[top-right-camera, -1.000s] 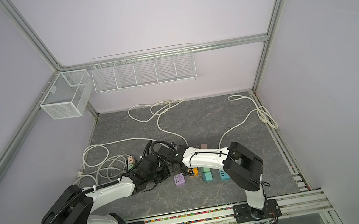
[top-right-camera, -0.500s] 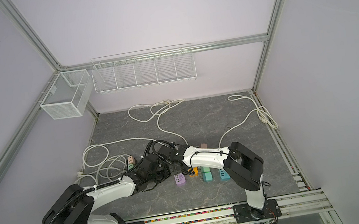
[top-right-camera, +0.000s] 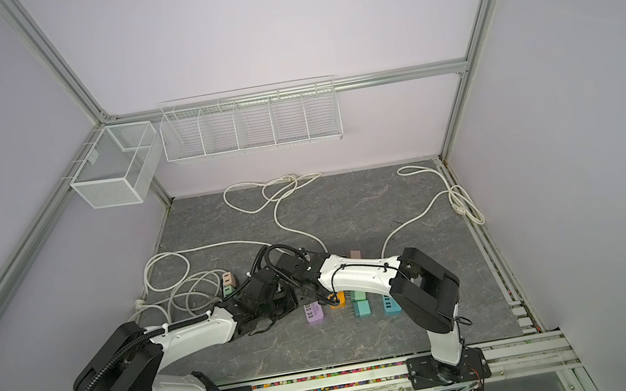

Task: Pull the plug off the socket
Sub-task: 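Pull on the teal USB plug with right gripper while left gripper pins the strip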

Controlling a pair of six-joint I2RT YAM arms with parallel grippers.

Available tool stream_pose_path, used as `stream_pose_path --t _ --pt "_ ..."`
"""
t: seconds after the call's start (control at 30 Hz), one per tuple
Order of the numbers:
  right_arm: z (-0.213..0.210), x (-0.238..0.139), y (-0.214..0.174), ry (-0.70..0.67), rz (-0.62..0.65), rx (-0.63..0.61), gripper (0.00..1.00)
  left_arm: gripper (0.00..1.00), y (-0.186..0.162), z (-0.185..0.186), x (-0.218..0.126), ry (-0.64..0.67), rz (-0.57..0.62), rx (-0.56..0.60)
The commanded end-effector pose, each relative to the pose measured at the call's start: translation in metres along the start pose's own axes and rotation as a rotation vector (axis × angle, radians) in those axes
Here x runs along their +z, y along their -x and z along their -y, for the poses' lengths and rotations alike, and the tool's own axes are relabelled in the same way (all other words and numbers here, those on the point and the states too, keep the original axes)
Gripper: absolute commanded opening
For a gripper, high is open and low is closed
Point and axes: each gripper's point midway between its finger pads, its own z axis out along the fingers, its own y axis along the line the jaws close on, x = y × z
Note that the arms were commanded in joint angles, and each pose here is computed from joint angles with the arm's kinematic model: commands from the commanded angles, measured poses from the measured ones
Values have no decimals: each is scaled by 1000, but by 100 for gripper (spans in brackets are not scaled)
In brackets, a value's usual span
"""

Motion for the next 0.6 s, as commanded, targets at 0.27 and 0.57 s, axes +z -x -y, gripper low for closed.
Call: stream_pose_path --t 0.27,0.57 --pt "-15 -16 3 33 51 -2 20 20 -26 -60 5 243 -53 -28" --pt "-18 -19 4 57 53 12 19 20 -27 -60 9 235 -59 -34"
